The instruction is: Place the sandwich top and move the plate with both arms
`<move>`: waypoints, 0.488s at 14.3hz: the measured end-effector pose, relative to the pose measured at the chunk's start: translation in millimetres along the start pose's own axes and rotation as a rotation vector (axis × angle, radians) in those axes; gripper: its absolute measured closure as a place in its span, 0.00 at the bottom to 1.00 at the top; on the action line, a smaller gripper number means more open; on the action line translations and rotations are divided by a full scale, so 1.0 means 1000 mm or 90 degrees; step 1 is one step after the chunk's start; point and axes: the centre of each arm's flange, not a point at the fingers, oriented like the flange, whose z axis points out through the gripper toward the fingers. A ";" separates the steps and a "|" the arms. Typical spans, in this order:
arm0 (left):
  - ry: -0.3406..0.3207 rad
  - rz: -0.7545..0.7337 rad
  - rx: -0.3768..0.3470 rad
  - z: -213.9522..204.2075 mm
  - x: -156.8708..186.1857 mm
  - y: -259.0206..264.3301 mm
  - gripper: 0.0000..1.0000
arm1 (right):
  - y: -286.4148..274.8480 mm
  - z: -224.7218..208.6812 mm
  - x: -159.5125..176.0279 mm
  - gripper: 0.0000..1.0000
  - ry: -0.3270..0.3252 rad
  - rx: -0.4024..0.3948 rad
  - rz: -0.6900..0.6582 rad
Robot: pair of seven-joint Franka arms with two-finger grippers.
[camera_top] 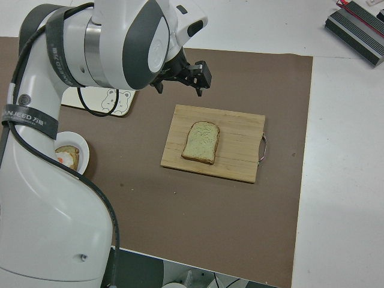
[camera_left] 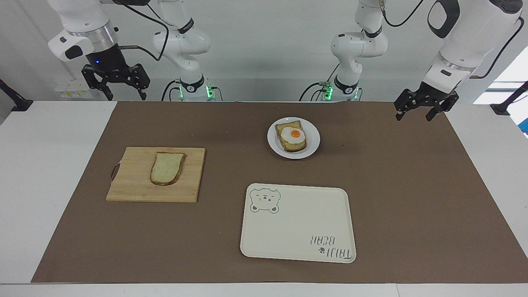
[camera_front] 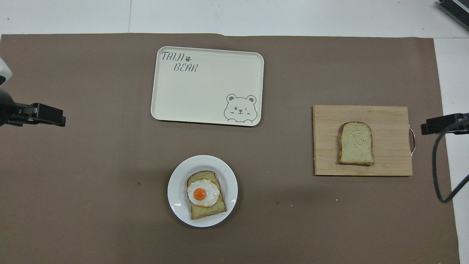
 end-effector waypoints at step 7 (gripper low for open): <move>0.000 0.000 0.000 0.000 0.000 0.000 0.00 | 0.001 0.000 0.000 0.00 0.000 0.000 0.002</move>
